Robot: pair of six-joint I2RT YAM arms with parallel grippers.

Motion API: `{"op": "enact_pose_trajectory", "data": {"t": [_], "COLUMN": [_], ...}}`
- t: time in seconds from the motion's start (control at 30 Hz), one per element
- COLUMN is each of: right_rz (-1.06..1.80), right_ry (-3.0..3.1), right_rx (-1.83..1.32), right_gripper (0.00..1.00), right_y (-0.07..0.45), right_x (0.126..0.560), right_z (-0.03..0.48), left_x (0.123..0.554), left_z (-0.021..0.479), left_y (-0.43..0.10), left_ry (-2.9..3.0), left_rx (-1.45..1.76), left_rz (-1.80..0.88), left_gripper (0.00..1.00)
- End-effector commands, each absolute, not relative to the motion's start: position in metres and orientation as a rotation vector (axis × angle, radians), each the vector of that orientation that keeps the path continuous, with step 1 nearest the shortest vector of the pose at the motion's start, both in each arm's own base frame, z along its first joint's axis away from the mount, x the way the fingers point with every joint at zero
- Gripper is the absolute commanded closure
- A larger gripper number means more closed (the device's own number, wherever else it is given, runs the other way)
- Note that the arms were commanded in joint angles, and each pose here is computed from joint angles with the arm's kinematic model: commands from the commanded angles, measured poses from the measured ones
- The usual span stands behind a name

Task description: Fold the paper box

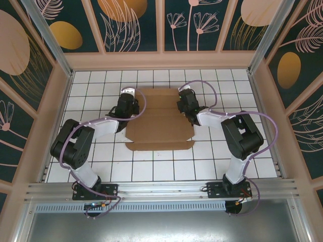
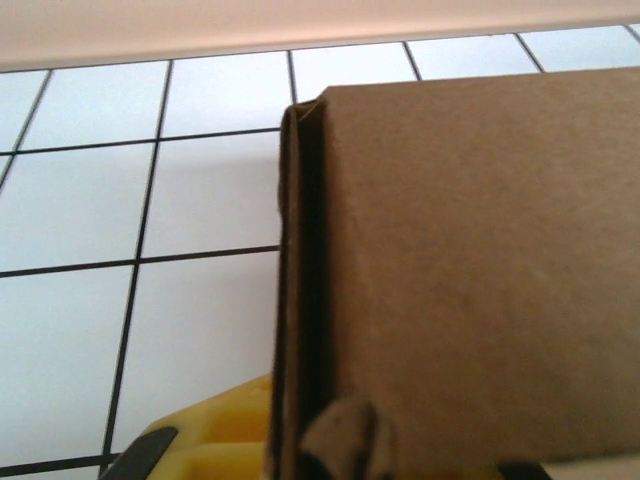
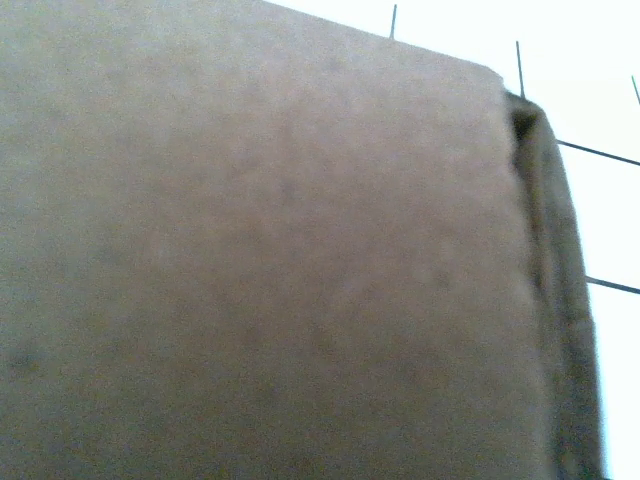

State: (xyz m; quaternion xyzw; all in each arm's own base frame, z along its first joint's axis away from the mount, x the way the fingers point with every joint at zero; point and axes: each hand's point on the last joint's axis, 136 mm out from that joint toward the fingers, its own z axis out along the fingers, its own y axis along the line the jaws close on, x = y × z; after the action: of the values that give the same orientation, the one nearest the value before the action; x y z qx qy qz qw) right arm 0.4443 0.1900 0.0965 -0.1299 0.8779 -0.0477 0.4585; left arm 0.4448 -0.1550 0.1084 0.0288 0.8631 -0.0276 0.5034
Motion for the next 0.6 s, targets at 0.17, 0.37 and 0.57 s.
{"op": "enact_pose_trajectory", "data": {"t": [0.17,0.37,0.57], "right_rz": [-0.39,-0.367,-0.329], "right_ry": [2.232,2.242,2.233], "right_rx": [-0.26,-0.264,-0.272], "right_gripper": [1.0,1.0,1.0], "right_y": [0.148,0.152,0.154], "right_x": [0.434,0.434,0.43], "right_z": [0.082,0.078,0.071], "left_x": [0.445,0.447,0.435], "left_z": [0.086,0.081,0.082], "left_y": [-0.111,-0.128,-0.152], "left_ry": [2.158,2.172,2.145], "left_rx": [-0.145,-0.13,-0.082], "left_rz": [0.225,0.101,-0.134], "left_gripper": [0.95,0.83,0.56]}}
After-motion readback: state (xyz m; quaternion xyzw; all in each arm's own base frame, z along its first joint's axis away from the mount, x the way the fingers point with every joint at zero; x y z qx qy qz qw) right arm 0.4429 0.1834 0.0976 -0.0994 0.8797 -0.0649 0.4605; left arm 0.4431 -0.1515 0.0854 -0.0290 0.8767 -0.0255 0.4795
